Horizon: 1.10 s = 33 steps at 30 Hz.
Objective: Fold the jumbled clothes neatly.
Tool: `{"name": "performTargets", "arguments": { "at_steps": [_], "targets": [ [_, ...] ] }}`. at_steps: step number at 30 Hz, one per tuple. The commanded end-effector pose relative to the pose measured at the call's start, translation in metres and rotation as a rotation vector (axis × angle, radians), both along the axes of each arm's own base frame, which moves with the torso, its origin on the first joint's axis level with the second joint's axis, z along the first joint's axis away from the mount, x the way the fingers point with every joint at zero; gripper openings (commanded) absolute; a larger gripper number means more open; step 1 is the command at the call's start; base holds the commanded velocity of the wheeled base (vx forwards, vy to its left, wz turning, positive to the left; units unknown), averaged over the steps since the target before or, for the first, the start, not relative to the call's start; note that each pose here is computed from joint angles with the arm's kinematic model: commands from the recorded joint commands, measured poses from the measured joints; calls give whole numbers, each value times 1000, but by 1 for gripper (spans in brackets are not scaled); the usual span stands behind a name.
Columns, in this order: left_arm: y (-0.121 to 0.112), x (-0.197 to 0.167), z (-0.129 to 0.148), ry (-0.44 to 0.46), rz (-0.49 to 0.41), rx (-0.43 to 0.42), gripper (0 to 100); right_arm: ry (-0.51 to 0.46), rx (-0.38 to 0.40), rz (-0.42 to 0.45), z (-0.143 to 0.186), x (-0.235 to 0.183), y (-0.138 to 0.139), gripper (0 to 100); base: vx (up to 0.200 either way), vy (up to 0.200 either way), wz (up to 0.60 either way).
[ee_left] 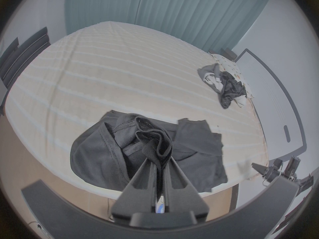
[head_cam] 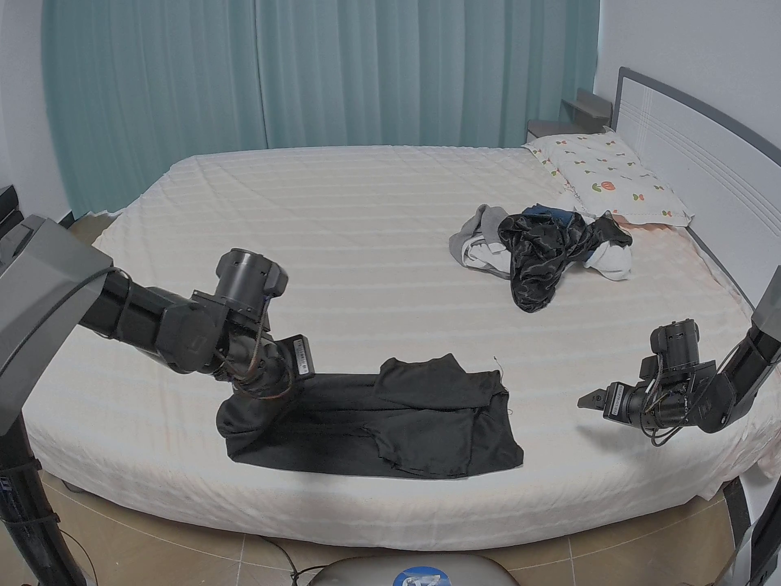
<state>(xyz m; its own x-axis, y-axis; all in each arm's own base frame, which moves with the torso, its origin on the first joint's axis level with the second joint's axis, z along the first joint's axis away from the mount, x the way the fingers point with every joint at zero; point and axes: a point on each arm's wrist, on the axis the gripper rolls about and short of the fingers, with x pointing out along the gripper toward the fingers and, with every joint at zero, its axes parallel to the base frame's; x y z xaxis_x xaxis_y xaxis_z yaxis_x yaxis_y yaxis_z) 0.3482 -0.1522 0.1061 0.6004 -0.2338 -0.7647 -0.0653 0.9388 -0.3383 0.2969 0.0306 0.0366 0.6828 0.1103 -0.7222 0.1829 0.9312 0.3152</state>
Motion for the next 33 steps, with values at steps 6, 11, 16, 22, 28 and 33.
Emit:
{"name": "performTargets", "arguments": {
  "at_steps": [6, 11, 16, 22, 28, 33],
  "targets": [
    [-56, 14, -18, 26, -43, -39, 0, 4, -1, 9, -1, 0, 3, 100, 0, -200, 0],
    [-65, 21, -25, 24, -45, -49, 0, 10, 0, 16, -2, -1, 5, 100, 0, 0, 0],
    [-77, 24, -30, 31, -14, -104, 0, 13, -3, 18, -4, -1, 5, 100, 0, 0, 0],
    [-91, 28, -33, 33, -11, -142, 0, 20, -2, 19, -6, -1, 5, 100, 0, 0, 0],
    [-104, 25, -40, 46, -43, -146, 100, 28, -4, 18, -8, 0, 5, 100, 0, 0, 0],
    [-111, 21, -40, 56, -58, -170, 100, 32, -5, 18, -10, 0, 5, 100, 0, 0, 0]
  ]
}}
